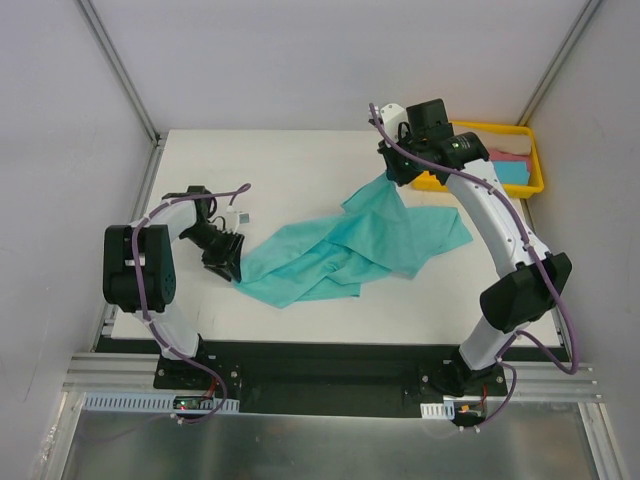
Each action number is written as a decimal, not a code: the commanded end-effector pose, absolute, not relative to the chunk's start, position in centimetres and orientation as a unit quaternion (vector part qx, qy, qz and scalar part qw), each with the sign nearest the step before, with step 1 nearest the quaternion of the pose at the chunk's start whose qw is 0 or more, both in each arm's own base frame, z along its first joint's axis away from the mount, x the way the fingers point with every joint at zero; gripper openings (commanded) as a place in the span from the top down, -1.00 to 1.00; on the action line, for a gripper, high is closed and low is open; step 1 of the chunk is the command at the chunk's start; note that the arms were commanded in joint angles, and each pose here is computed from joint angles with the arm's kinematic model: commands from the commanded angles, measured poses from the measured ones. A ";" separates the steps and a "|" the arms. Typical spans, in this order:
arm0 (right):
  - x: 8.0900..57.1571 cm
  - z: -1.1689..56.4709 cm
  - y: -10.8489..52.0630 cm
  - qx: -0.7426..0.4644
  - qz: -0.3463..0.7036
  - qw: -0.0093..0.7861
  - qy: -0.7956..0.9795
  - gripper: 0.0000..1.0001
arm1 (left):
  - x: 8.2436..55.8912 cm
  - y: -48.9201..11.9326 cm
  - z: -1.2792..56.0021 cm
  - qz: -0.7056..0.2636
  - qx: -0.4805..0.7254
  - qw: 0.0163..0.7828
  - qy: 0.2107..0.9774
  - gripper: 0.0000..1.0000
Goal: Roll the t-shirts
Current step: Flatten out the T-shirt at the center of the board.
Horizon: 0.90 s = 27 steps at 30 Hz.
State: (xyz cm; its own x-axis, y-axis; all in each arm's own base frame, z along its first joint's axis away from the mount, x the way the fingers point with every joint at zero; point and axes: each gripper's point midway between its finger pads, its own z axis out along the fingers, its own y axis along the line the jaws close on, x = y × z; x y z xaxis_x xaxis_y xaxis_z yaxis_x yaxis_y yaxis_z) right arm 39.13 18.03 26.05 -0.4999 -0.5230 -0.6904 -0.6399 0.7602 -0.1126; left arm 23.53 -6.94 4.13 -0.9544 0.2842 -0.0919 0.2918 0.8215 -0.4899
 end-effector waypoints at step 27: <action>45.3 50.1 10.1 -0.254 -0.091 0.670 0.692 0.99 | 36.0 -2.6 36.6 -0.144 0.186 0.399 0.886 1.00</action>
State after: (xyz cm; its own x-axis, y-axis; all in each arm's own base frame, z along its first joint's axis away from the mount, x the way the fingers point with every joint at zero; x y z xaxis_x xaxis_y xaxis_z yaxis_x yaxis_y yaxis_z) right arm 46.52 11.93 42.08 -0.1646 -0.4948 -0.8533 -0.4051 0.8227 -0.3990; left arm 38.42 -2.27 34.70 -0.6029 0.2152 -0.7683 0.4483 0.8879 -0.1031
